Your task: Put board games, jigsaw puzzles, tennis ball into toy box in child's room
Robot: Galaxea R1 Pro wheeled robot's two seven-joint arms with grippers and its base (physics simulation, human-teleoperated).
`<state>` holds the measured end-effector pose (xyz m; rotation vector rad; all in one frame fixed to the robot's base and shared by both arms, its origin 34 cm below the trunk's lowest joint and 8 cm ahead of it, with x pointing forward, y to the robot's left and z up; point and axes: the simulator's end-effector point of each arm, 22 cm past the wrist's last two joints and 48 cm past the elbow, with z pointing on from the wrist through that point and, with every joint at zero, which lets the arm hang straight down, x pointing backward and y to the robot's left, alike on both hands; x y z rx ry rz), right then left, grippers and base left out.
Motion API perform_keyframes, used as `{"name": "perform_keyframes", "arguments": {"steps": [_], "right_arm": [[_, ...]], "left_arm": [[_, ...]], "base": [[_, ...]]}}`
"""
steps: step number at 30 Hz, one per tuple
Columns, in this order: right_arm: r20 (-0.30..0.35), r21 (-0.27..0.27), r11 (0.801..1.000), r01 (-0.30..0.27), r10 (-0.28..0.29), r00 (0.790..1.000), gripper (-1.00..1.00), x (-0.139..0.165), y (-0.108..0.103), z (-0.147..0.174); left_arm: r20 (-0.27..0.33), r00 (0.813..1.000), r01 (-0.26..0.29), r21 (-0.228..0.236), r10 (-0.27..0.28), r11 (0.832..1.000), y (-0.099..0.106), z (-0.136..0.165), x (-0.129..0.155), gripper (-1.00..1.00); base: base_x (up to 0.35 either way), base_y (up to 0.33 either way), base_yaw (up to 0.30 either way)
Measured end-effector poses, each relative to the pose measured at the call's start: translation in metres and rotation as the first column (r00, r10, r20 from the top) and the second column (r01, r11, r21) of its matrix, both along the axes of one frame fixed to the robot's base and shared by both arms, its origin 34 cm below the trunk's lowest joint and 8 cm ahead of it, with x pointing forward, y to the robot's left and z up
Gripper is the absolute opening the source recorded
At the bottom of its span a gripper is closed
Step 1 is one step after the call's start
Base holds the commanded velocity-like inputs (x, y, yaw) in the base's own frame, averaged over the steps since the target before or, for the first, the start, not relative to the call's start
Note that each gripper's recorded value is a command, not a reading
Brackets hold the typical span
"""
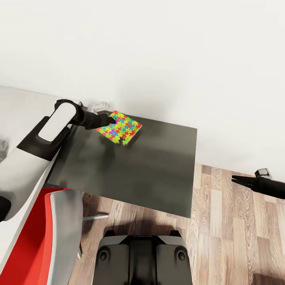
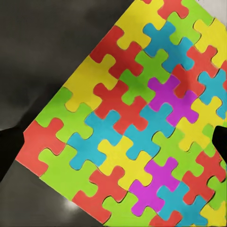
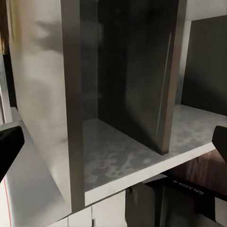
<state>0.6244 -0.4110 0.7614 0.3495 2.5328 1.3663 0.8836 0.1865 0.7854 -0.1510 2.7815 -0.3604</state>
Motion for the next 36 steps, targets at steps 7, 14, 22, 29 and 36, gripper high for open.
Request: {"name": "perform_keyframes", "arguments": {"steps": [7,14,22,29,36], "right_arm": [[-0.005,0.012,1.0,0.0,0.0,1.0,1.0,-0.001,0.005,-0.001],[-0.022,0.041,0.999,-0.001,0.002,1.0,1.0,-0.007,0.019,-0.009],[-0.031,0.046,0.999,0.0,0.002,1.0,1.0,-0.01,0.022,-0.013],[-0.038,0.047,0.999,0.0,0.002,0.999,1.0,-0.012,0.022,-0.017],[-0.042,0.047,0.999,-0.001,0.003,0.999,1.0,-0.014,0.023,-0.019]], "left_arm": [[-0.004,1.0,-0.01,-0.002,0.01,1.0,0.004,-0.001,0.004,1.0],[-0.003,1.0,-0.01,0.001,0.01,1.0,0.004,-0.001,0.009,1.0],[-0.006,1.0,-0.01,0.003,0.01,1.0,0.006,-0.004,0.01,1.0],[-0.008,1.0,-0.008,0.0,0.008,1.0,0.004,-0.007,0.009,1.0],[-0.006,1.0,-0.006,-0.005,0.006,1.0,0.002,-0.008,0.01,1.0]], "base": [[0.0,0.0,0.0],[0.0,0.0,0.0],[0.0,0.0,0.0],[0.0,0.0,0.0],[0.0,0.0,0.0]]}}
